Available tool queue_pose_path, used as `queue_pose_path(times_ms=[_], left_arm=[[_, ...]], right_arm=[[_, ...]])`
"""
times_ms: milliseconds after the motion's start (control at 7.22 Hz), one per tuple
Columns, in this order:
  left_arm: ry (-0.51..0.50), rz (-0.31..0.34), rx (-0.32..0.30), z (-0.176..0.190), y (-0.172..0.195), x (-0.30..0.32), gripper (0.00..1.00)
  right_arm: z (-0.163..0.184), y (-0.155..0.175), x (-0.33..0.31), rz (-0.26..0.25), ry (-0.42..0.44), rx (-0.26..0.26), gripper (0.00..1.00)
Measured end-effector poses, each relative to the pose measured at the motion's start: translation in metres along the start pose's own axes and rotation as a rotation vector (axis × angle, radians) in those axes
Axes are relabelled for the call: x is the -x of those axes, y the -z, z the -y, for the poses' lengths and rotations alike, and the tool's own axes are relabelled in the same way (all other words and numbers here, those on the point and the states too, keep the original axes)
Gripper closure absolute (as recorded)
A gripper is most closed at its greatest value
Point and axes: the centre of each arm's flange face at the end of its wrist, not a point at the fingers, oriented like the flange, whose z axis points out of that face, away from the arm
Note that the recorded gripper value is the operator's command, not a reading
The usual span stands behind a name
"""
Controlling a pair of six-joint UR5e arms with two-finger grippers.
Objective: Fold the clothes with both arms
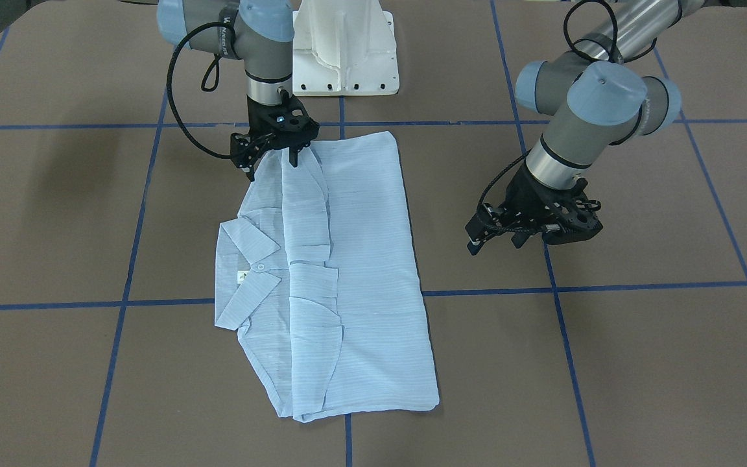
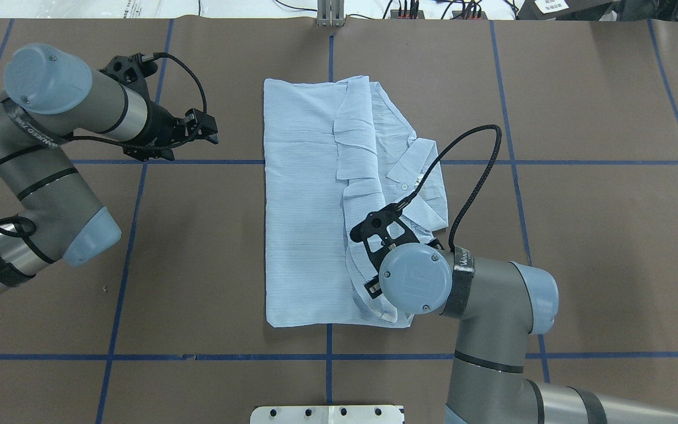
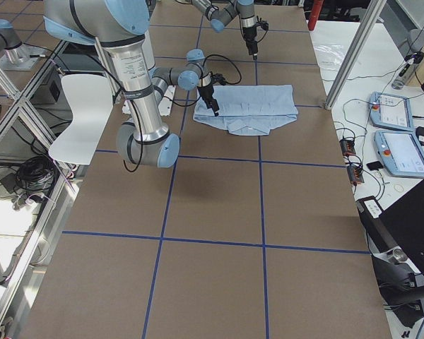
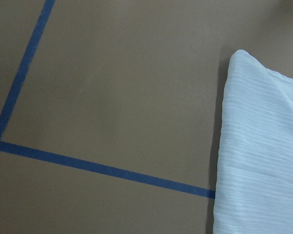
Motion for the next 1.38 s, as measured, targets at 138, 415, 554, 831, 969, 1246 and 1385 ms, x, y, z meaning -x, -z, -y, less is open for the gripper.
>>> queue_pose_path(times_ms=[138,415,554,831,969,1246,1385], left_arm=[[0.0,0.001,0.0,0.0,0.0,0.001,0.0],[0.002,0.008,0.001,0.001,-0.003,0.003,0.0],[0.003,0.009,0.002,0.001,-0.004,0.004,0.0],[0.003,0.009,0.002,0.001,-0.004,0.003,0.0],[0.003,0.008,0.001,0.001,-0.004,0.003,0.0],[0.003,0.006,0.001,0.001,-0.003,0.002,0.0],[0.003,0.005,0.001,0.001,-0.003,0.001,0.0]], right_arm=[[0.005,0.005,0.008,0.015,0.001,-0.007,0.0],[-0.002,0.008,0.026,0.035,0.02,-0.002,0.0],[-0.007,0.006,0.033,0.04,0.031,0.006,0.0],[-0.015,0.0,0.042,0.04,0.046,0.023,0.0],[-0.018,-0.004,0.044,0.036,0.05,0.03,0.0],[-0.022,-0.009,0.047,0.029,0.056,0.043,0.0],[-0.024,-0.012,0.047,0.023,0.058,0.049,0.0]])
